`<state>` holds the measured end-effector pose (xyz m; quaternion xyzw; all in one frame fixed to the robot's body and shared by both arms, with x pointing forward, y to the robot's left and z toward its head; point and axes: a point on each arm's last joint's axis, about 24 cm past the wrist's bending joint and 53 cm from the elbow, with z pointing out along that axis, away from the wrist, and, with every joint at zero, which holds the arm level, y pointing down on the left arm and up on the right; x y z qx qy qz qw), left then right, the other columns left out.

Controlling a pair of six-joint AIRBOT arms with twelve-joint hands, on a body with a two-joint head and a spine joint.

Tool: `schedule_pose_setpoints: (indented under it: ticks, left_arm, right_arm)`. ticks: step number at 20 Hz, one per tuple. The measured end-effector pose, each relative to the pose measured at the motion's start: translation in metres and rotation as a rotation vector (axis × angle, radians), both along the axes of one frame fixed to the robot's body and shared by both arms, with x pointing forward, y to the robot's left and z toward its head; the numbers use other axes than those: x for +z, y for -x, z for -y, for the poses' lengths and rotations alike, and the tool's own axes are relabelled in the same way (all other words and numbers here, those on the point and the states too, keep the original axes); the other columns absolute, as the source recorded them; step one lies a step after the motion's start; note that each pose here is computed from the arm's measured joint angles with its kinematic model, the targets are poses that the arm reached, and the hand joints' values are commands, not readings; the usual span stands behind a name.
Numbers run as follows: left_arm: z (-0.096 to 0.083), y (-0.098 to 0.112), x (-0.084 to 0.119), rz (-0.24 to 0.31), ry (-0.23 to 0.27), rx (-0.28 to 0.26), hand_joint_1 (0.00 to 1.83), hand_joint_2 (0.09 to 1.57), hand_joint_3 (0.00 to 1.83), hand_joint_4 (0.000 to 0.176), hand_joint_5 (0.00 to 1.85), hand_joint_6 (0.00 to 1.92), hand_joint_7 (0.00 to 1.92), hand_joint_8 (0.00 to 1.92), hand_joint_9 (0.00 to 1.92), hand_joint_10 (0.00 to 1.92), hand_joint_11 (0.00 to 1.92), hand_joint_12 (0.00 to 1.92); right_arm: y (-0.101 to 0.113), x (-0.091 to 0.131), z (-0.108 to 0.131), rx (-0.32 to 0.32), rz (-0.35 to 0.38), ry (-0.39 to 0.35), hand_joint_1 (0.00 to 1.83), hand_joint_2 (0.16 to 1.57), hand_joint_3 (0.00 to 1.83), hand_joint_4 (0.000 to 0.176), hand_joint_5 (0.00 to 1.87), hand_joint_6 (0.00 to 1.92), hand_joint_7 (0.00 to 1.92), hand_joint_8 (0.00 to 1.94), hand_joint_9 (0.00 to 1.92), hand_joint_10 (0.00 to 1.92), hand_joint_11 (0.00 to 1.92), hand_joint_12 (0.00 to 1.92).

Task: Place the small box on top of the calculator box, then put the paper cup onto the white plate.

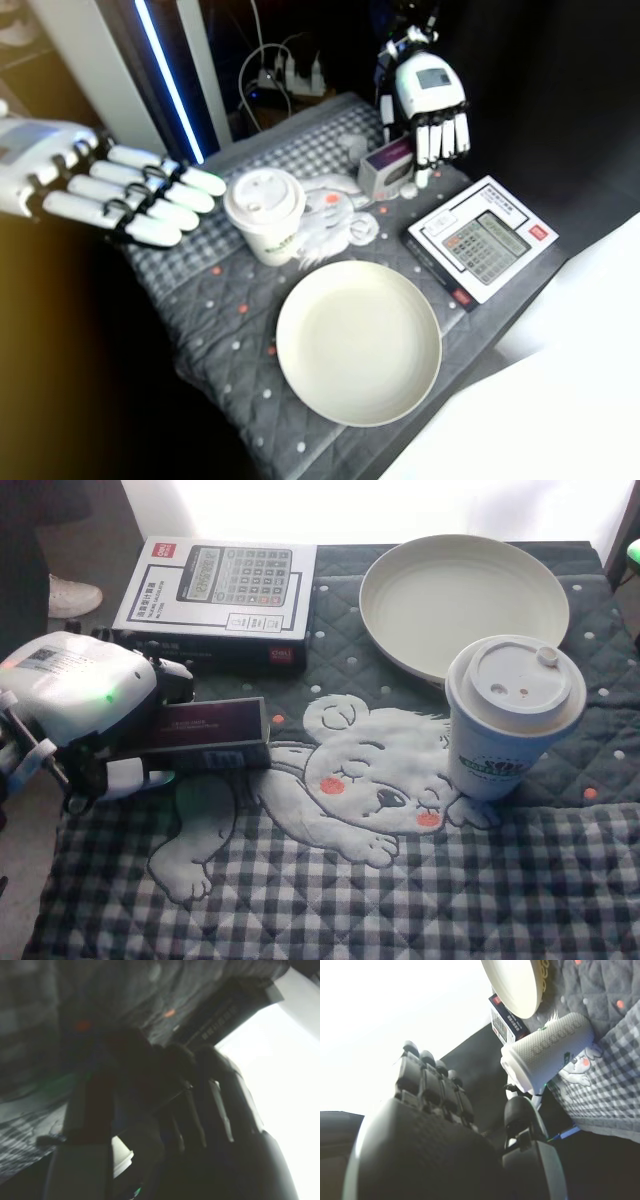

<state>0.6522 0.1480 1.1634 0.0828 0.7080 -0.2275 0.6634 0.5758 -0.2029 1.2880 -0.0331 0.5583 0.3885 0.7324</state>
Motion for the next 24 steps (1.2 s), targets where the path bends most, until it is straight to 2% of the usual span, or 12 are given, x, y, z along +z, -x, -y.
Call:
schedule_pose_setpoints:
  ticks: [2, 4, 6, 9, 12, 15, 16, 18, 20, 21, 23, 24]
  left_arm:
    - [-0.001, 0.009, 0.025, 0.083, 0.007, -0.009, 1.19, 1.25, 0.0, 0.0, 0.72, 1.36, 0.74, 1.46, 0.93, 1.92, 0.99, 1.92]
    - [-0.019, 0.006, 0.056, 0.182, 0.053, 0.05, 1.19, 1.27, 0.0, 0.0, 0.65, 1.22, 0.78, 1.59, 0.85, 1.67, 0.81, 1.9]
    - [-0.033, -0.005, 0.077, 0.228, 0.097, 0.103, 1.22, 1.22, 0.0, 0.0, 0.71, 1.2, 0.88, 1.39, 0.87, 1.36, 0.79, 1.69]
    - [-0.044, -0.031, 0.111, 0.285, 0.172, 0.153, 1.2, 1.22, 0.0, 0.0, 0.7, 1.24, 0.87, 1.38, 0.87, 1.3, 0.78, 1.67]
    - [-0.045, -0.075, 0.119, 0.212, 0.221, 0.174, 1.22, 1.21, 0.0, 0.0, 0.71, 1.21, 0.91, 1.32, 0.91, 1.23, 0.82, 1.64]
    - [-0.035, -0.099, 0.106, 0.118, 0.241, 0.165, 1.23, 1.19, 0.0, 0.0, 0.74, 1.17, 0.94, 1.28, 0.97, 1.25, 0.89, 1.63]
    - [-0.034, -0.109, 0.097, 0.073, 0.224, 0.175, 1.22, 1.21, 0.0, 0.0, 0.7, 1.18, 0.92, 1.34, 1.0, 1.28, 0.93, 1.64]
    - [-0.037, -0.12, 0.089, 0.046, 0.183, 0.208, 1.21, 1.22, 0.0, 0.0, 0.74, 1.27, 0.82, 1.35, 1.0, 1.37, 0.94, 1.69]
    - [-0.039, -0.133, 0.075, -0.008, 0.187, 0.232, 1.21, 1.22, 0.0, 0.0, 0.68, 1.19, 0.89, 1.4, 1.01, 1.38, 0.94, 1.71]
    - [-0.04, -0.137, 0.068, -0.034, 0.193, 0.237, 1.01, 1.22, 0.0, 0.0, 0.56, 0.8, 0.71, 0.98, 0.79, 1.16, 0.73, 1.59]
    - [-0.038, -0.137, 0.058, -0.066, 0.185, 0.235, 0.89, 1.16, 0.0, 0.002, 0.24, 0.39, 0.46, 0.33, 0.44, 0.84, 0.3, 1.58]
    - [-0.036, -0.137, 0.057, -0.068, 0.184, 0.231, 0.82, 1.1, 0.0, 0.08, 0.05, 0.17, 0.15, 0.11, 0.11, 0.51, 0.06, 1.31]
  right_arm:
    - [0.0, -0.001, 0.0, 0.0, -0.003, 0.0, 0.35, 1.41, 0.0, 0.0, 0.0, 0.0, 0.0, 0.0, 0.0, 0.0, 0.0, 0.0]
    - [-0.001, -0.001, 0.0, 0.002, 0.001, 0.003, 0.36, 1.41, 0.0, 0.0, 0.0, 0.0, 0.0, 0.0, 0.0, 0.0, 0.0, 0.0]
    - [-0.003, -0.003, 0.001, -0.004, -0.004, -0.001, 0.35, 1.41, 0.0, 0.0, 0.0, 0.0, 0.0, 0.0, 0.0, 0.0, 0.0, 0.0]
    - [-0.003, -0.006, -0.002, 0.003, -0.01, 0.001, 0.4, 1.4, 0.0, 0.0, 0.0, 0.0, 0.0, 0.0, 0.0, 0.0, 0.0, 0.0]
    - [-0.006, -0.01, -0.003, 0.002, -0.02, 0.005, 0.4, 1.39, 0.0, 0.0, 0.0, 0.0, 0.0, 0.0, 0.0, 0.0, 0.0, 0.0]
    - [-0.008, -0.014, -0.003, 0.004, -0.029, 0.013, 0.53, 1.38, 0.0, 0.0, 0.0, 0.0, 0.0, 0.0, 0.0, 0.0, 0.0, 0.0]
    - [-0.008, -0.014, -0.004, 0.007, -0.026, 0.017, 0.53, 1.38, 0.0, 0.0, 0.0, 0.0, 0.0, 0.0, 0.0, 0.0, 0.0, 0.0]
    - [-0.01, -0.016, -0.004, 0.006, -0.029, 0.013, 0.53, 1.37, 0.0, 0.0, 0.0, 0.0, 0.0, 0.0, 0.0, 0.0, 0.0, 0.0]
    - [-0.01, -0.019, -0.006, 0.011, -0.034, 0.019, 0.56, 1.37, 0.0, 0.0, 0.0, 0.0, 0.0, 0.0, 0.0, 0.0, 0.01, 0.0]
    - [-0.01, -0.018, -0.006, 0.013, -0.032, 0.02, 0.56, 1.37, 0.0, 0.0, 0.0, 0.0, 0.0, 0.0, 0.0, 0.0, 0.03, 0.01]
    - [-0.01, -0.019, -0.006, 0.012, -0.033, 0.019, 0.62, 1.37, 0.0, 0.0, 0.0, 0.0, 0.0, 0.0, 0.0, 0.0, 0.04, 0.03]
    - [-0.01, -0.019, -0.006, 0.011, -0.034, 0.019, 0.64, 1.37, 0.0, 0.0, 0.0, 0.0, 0.0, 0.0, 0.0, 0.0, 0.02, 0.03]
